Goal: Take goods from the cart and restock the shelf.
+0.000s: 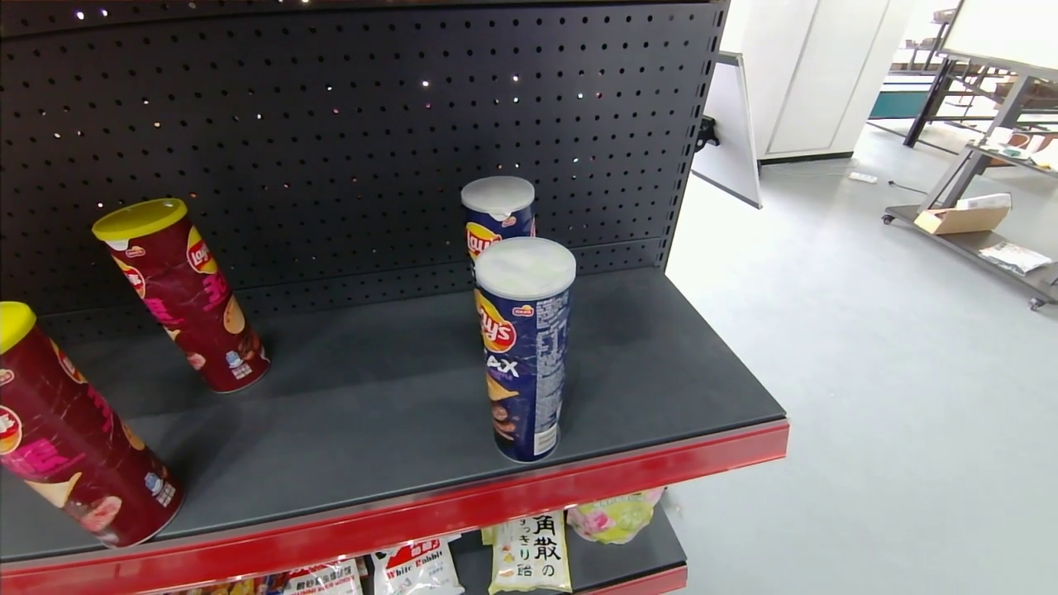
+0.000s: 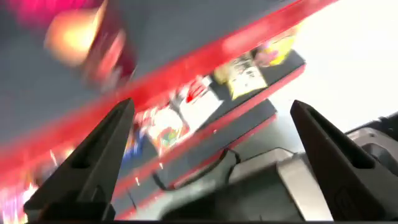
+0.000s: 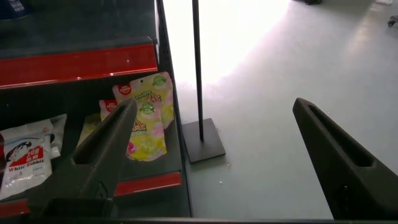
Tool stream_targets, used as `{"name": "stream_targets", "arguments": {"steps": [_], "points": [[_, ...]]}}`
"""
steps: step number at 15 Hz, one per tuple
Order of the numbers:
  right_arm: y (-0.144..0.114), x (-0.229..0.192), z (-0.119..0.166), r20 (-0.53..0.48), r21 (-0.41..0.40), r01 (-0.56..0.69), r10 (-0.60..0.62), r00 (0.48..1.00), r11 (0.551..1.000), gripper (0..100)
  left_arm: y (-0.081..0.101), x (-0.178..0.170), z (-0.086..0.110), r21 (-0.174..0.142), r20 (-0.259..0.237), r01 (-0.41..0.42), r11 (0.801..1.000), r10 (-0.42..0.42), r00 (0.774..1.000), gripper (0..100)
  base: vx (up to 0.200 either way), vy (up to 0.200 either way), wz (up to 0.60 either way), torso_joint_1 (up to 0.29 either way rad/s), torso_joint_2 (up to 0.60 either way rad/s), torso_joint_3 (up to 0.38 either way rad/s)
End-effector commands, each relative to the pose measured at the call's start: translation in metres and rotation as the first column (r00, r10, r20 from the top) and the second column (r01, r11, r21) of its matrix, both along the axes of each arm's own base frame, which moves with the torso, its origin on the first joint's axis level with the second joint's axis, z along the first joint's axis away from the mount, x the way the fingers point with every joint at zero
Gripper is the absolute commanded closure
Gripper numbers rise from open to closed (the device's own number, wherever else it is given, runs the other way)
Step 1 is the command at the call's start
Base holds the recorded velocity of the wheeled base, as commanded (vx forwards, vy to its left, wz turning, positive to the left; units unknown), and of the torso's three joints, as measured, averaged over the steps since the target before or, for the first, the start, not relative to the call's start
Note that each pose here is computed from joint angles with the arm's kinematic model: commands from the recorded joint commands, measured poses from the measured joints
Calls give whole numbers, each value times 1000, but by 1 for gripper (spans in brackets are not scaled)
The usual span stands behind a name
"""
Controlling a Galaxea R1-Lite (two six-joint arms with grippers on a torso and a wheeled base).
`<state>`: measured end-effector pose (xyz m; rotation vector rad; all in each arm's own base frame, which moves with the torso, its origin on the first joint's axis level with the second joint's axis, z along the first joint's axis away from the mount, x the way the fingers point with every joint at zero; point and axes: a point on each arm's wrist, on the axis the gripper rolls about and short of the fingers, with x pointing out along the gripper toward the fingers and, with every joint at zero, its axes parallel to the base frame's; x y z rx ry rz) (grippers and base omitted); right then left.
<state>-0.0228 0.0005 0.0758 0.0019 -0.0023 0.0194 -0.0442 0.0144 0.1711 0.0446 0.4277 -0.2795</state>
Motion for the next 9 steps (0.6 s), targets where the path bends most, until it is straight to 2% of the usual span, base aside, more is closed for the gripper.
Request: {"name": "stream_targets", "arguments": {"steps": [1,2,3,4,5,6,8,9], "points": [[0,0,0,1,0,-1,1,1000,1000,0,-4,-33,-29,-73,71,-206,976,212,975,0,0,0,0,0,0,0],[0,0,0,1,1,-1,1,1000,1000,0,-4,-30,-35,-74,71,-216,974,221,973,0,0,0,0,0,0,0],[0,0,0,1,-3,-5,5,1000,1000,0,-4,-27,-30,-103,124,-203,974,215,969,0,0,0,0,0,0,0],[0,0,0,1,-5,-7,7,1000,1000,0,-5,-25,-27,-119,156,-194,974,212,965,0,0,0,0,0,0,0],[0,0,0,1,-5,-7,7,1000,1000,0,-6,-18,-32,-116,175,-163,980,181,968,0,0,0,0,0,0,0],[0,0,0,1,-7,-5,5,1000,1000,0,-6,-14,-35,-93,192,-149,984,165,968,0,0,0,0,0,0,0],[0,0,0,1,-5,-5,5,1000,1000,0,-7,-7,-48,-56,162,-153,987,160,974,0,0,0,0,0,0,0],[0,0,0,1,-5,-7,7,1000,1000,0,-7,-6,-51,-46,154,-153,987,159,975,0,0,0,0,0,0,0]]}}
